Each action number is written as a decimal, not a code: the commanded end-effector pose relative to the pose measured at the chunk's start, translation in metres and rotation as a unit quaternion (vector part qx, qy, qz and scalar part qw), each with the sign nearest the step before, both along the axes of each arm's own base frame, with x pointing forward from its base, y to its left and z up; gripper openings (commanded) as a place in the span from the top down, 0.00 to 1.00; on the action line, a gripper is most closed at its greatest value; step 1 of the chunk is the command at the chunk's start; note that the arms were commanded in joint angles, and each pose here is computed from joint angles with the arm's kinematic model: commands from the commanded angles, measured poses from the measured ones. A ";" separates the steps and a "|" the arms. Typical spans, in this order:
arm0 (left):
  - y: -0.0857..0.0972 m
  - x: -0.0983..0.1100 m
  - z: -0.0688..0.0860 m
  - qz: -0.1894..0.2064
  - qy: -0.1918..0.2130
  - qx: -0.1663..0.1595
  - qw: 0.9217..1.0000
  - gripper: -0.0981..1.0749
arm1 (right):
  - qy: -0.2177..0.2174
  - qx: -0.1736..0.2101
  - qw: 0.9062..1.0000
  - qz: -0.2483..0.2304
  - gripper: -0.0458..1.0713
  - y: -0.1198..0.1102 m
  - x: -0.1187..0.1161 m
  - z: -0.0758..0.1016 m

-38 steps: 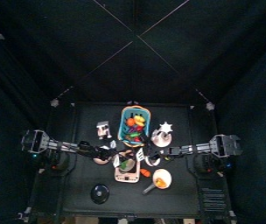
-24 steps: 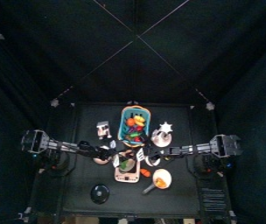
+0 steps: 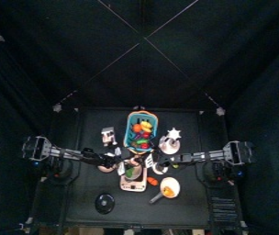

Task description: Remove half of eggshell

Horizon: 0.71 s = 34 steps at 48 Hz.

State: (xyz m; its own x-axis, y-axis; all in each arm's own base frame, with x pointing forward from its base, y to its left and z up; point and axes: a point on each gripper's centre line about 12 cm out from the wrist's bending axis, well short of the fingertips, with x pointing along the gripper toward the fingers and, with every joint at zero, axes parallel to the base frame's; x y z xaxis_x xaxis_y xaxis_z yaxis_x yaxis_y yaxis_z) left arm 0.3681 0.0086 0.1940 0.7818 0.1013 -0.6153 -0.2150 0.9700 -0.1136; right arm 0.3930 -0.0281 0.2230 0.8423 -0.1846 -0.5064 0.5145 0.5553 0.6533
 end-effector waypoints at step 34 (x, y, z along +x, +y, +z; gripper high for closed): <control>0.001 -0.015 0.011 -0.004 -0.015 0.004 1.000 0.26 | -0.003 0.017 1.000 -0.016 0.36 0.006 -0.047 0.004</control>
